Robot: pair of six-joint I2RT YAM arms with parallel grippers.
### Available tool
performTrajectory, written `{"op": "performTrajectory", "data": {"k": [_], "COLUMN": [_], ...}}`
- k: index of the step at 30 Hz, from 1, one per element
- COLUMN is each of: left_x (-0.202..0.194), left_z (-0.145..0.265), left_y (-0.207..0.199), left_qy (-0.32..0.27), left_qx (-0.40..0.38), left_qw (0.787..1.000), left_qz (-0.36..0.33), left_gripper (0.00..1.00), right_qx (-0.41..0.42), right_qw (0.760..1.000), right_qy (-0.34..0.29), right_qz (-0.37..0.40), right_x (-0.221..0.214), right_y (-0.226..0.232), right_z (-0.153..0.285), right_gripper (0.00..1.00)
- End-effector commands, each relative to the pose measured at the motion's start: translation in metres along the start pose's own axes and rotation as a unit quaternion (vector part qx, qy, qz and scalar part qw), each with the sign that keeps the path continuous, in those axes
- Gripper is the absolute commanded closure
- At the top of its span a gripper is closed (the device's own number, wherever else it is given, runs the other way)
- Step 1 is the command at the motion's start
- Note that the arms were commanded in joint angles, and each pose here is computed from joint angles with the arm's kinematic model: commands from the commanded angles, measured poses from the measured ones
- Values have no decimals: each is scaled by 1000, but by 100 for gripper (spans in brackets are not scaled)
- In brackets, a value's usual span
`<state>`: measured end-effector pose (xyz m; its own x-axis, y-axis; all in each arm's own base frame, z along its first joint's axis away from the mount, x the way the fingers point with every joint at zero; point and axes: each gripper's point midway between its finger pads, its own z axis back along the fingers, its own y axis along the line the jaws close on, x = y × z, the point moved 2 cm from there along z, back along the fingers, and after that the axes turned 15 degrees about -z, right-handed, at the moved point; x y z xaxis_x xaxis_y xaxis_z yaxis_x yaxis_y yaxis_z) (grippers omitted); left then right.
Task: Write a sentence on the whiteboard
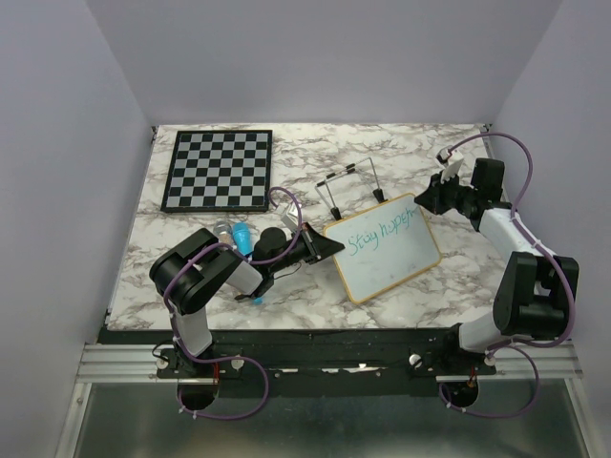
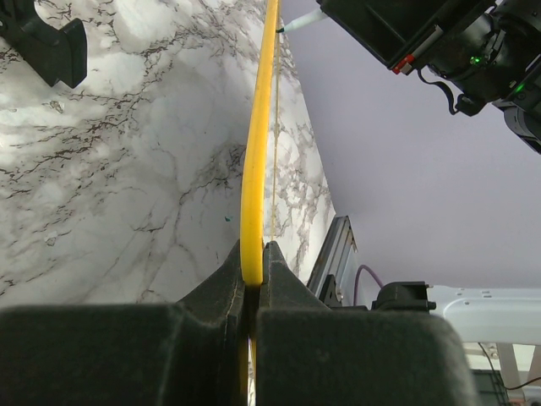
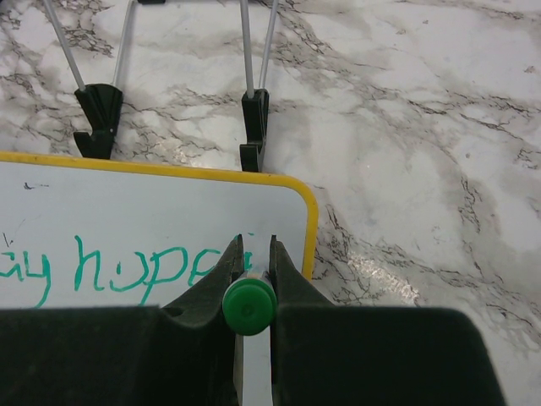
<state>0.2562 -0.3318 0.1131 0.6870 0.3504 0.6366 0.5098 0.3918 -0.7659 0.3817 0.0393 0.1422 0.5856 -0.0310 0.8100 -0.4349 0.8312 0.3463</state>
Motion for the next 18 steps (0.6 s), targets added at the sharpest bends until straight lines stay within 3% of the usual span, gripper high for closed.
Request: {"op": "performTrajectory", "data": {"k": [1, 18], "left_x": [6, 6], "left_z": [-1, 0], "left_y": [-12, -12], "left_qy": [-12, -13], "left_qx": [-31, -32], "left_qw": [999, 999], "left_qz": [-27, -26], "left_gripper": [100, 100], "right_qx": [-7, -24], "right_qw": [1000, 999], "right_qy": [10, 31], "right_qz": [2, 6], "right_x": [-5, -25], "right_y": [-3, -2], "right_z": [2, 12], "right_gripper": [100, 99]}}
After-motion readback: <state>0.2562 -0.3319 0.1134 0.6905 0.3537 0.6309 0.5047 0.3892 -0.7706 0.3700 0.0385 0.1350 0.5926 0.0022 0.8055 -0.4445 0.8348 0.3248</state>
